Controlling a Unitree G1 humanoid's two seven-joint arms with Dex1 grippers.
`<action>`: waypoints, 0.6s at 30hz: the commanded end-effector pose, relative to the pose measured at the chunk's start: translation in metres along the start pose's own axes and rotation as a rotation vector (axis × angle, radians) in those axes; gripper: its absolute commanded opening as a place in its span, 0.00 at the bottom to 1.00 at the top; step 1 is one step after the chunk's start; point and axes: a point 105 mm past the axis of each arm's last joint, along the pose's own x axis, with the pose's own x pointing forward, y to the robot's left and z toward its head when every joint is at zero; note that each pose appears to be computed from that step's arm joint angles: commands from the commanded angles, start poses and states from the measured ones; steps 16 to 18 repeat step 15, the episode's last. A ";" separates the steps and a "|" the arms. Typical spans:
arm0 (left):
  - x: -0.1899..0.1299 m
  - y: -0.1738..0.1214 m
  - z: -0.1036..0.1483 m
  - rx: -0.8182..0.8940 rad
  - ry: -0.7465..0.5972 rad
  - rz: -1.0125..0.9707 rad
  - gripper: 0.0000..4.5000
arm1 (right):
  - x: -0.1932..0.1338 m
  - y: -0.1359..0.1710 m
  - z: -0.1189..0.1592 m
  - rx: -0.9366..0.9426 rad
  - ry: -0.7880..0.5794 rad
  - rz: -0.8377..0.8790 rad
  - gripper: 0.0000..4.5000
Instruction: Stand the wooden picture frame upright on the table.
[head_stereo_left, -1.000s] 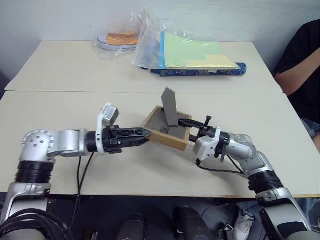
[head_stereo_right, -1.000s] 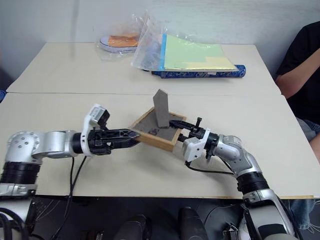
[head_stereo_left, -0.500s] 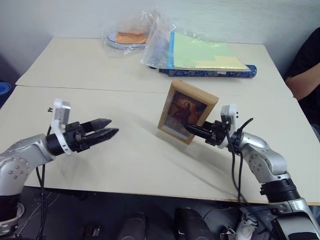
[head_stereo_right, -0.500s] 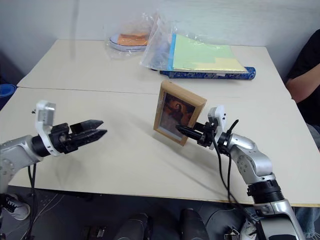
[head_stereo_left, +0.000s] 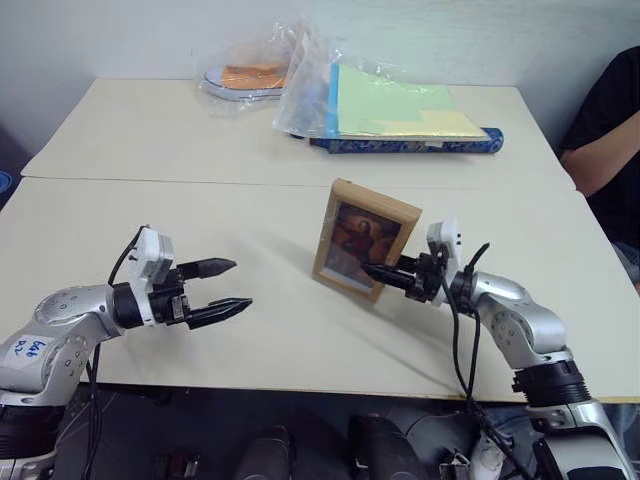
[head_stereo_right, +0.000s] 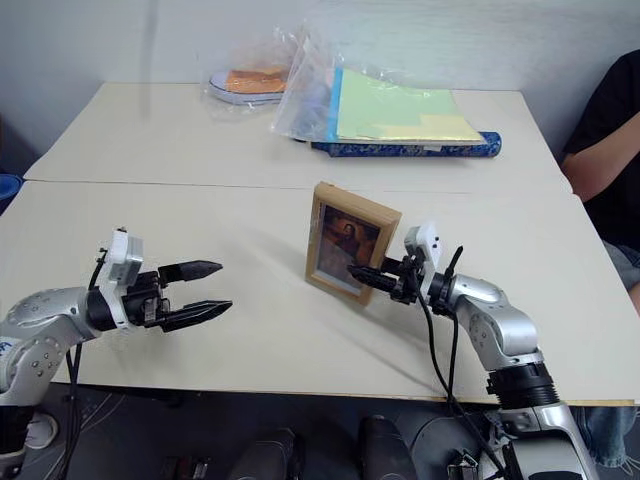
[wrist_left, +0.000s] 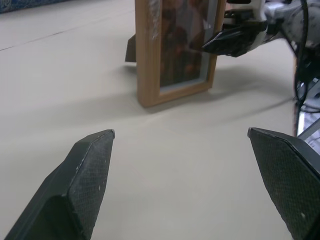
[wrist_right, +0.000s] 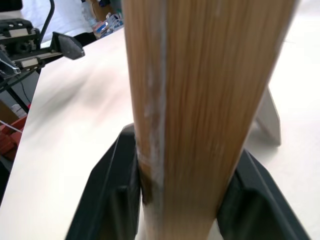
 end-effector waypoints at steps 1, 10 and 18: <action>-0.008 0.006 -0.005 0.090 0.035 0.030 1.00 | -0.002 0.012 0.020 -0.070 -0.065 0.051 0.71; -0.033 0.005 -0.027 0.165 0.101 0.098 1.00 | -0.068 0.014 0.016 -0.353 0.055 0.028 0.99; -0.053 0.000 -0.038 0.184 0.145 0.135 1.00 | -0.113 0.011 0.000 -0.641 0.184 0.010 0.99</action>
